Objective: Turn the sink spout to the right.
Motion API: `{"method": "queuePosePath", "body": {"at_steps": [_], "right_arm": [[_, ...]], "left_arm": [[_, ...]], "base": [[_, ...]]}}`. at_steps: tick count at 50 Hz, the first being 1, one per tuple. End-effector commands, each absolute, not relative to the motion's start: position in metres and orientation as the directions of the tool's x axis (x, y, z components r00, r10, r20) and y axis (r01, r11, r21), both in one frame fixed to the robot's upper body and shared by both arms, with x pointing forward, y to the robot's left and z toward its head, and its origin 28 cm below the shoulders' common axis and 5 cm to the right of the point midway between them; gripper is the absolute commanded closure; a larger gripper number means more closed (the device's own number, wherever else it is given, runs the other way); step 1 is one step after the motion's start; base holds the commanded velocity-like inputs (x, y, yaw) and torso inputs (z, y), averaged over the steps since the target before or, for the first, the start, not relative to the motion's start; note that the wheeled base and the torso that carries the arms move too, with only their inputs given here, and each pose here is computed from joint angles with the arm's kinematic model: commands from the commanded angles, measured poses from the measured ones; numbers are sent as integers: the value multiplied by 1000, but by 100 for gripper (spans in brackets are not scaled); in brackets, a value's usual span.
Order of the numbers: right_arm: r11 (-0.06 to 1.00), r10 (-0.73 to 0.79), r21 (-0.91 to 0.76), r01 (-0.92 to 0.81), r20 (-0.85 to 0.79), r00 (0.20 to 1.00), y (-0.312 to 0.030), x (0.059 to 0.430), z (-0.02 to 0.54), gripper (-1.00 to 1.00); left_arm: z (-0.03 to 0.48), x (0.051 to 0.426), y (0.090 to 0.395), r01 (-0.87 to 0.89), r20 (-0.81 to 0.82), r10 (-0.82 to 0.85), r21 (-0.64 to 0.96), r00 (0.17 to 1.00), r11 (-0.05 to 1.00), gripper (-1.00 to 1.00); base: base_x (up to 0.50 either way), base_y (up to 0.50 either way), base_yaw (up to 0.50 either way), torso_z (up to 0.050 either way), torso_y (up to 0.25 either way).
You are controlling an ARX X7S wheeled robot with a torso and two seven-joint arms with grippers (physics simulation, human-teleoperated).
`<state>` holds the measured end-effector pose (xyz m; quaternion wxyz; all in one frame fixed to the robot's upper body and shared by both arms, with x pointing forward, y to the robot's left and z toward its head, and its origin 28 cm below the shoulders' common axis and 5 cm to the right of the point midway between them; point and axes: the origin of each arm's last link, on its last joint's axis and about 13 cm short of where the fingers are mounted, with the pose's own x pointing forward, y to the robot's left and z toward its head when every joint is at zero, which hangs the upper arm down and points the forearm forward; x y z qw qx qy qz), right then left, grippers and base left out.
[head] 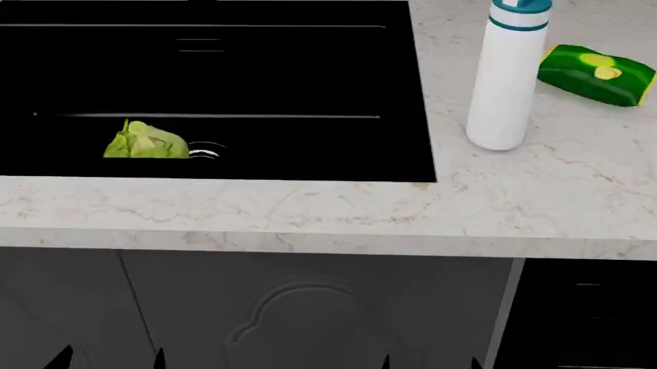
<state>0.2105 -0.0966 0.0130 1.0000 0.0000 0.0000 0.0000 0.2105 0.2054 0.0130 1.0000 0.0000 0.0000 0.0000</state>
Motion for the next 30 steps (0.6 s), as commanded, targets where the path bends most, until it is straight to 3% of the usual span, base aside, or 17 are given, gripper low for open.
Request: {"method": "queuePosePath", "body": {"at_steps": [1, 14, 30], "right_arm": [[1000, 0, 0, 0, 0, 1000, -96, 211, 13, -100], [1000, -12, -9, 12, -7, 1000, -97, 212, 10, -100], [1000, -14, -15, 14, -11, 1000, -97, 213, 9, -100]], "left_arm": [[13, 211, 208, -11, 0, 11, 0, 1000, 1000, -100], [18, 208, 205, 16, 33, -16, -12, 999, 1000, -100], [19, 209, 205, 46, 42, -45, -12, 998, 999, -100]], "base": [[0, 0, 0, 0, 0], [0, 0, 0, 2, 0], [0, 0, 0, 49, 0]]}}
